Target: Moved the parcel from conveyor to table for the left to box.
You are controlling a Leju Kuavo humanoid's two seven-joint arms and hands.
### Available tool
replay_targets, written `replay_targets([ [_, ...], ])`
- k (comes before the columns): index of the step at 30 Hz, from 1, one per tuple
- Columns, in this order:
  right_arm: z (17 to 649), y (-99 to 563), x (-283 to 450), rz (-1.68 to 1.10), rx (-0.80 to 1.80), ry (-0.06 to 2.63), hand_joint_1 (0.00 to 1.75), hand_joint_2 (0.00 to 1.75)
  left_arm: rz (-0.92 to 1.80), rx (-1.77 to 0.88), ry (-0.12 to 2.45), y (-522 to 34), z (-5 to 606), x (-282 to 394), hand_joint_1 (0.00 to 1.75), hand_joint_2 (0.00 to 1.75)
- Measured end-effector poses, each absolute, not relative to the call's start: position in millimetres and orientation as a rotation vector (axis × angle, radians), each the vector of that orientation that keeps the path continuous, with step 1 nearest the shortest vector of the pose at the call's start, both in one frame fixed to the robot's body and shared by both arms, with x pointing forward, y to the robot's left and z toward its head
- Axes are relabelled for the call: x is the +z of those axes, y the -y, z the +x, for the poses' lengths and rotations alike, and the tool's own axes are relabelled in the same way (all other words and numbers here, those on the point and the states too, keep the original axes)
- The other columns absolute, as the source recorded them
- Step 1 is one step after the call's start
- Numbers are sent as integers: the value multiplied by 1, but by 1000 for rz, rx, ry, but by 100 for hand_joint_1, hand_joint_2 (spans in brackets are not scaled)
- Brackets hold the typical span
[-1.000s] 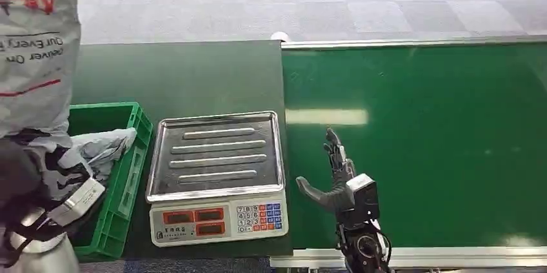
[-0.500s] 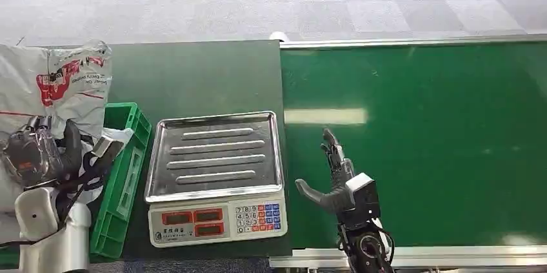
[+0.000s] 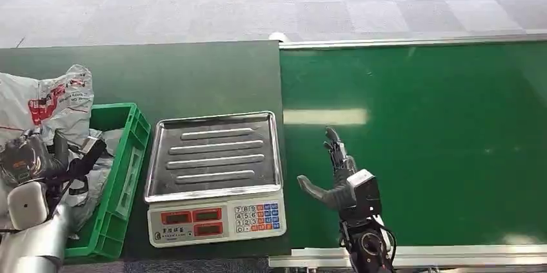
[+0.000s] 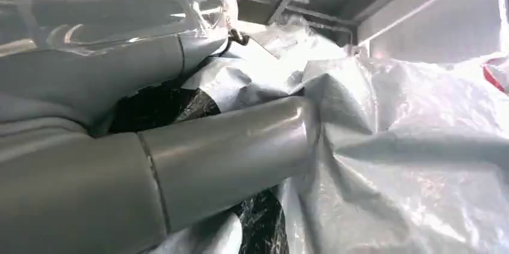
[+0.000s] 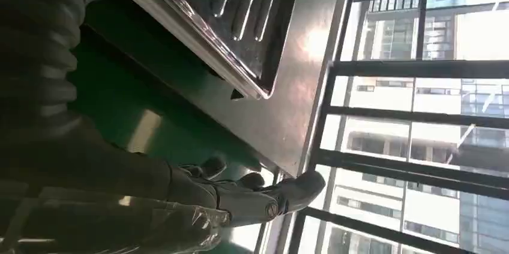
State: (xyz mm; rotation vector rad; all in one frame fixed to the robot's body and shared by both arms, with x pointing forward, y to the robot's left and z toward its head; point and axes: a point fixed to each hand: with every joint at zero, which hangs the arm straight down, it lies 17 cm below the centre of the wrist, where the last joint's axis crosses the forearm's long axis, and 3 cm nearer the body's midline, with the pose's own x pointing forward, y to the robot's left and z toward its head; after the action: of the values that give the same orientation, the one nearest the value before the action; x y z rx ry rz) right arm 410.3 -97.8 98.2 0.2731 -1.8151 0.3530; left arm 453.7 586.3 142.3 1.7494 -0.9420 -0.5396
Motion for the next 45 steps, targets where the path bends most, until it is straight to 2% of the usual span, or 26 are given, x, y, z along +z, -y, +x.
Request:
replay_targets([
  [9,414,97,101,271,357,1820,0,175,1624,-608,815,-598,460,100,175,0],
  [10,414,97,101,272,358,1820,0,175,1615,-617,808,-598,461,97,175,175],
  [20,415,97,99,271,364,1814,0,175,1428,-783,780,-571,478,59,175,175],
  [34,415,94,98,277,359,1810,0,175,1403,-815,793,-558,484,54,175,175],
  [35,415,94,98,277,359,1810,0,175,1403,-815,793,-558,484,54,0,0],
  [38,414,94,98,279,360,1809,0,175,1369,-818,818,-552,485,51,0,0],
  [41,413,90,97,282,370,1805,0,175,1147,-737,900,-530,490,36,0,0],
  [45,410,85,95,292,377,1801,0,175,983,-673,989,-496,493,37,0,0],
])
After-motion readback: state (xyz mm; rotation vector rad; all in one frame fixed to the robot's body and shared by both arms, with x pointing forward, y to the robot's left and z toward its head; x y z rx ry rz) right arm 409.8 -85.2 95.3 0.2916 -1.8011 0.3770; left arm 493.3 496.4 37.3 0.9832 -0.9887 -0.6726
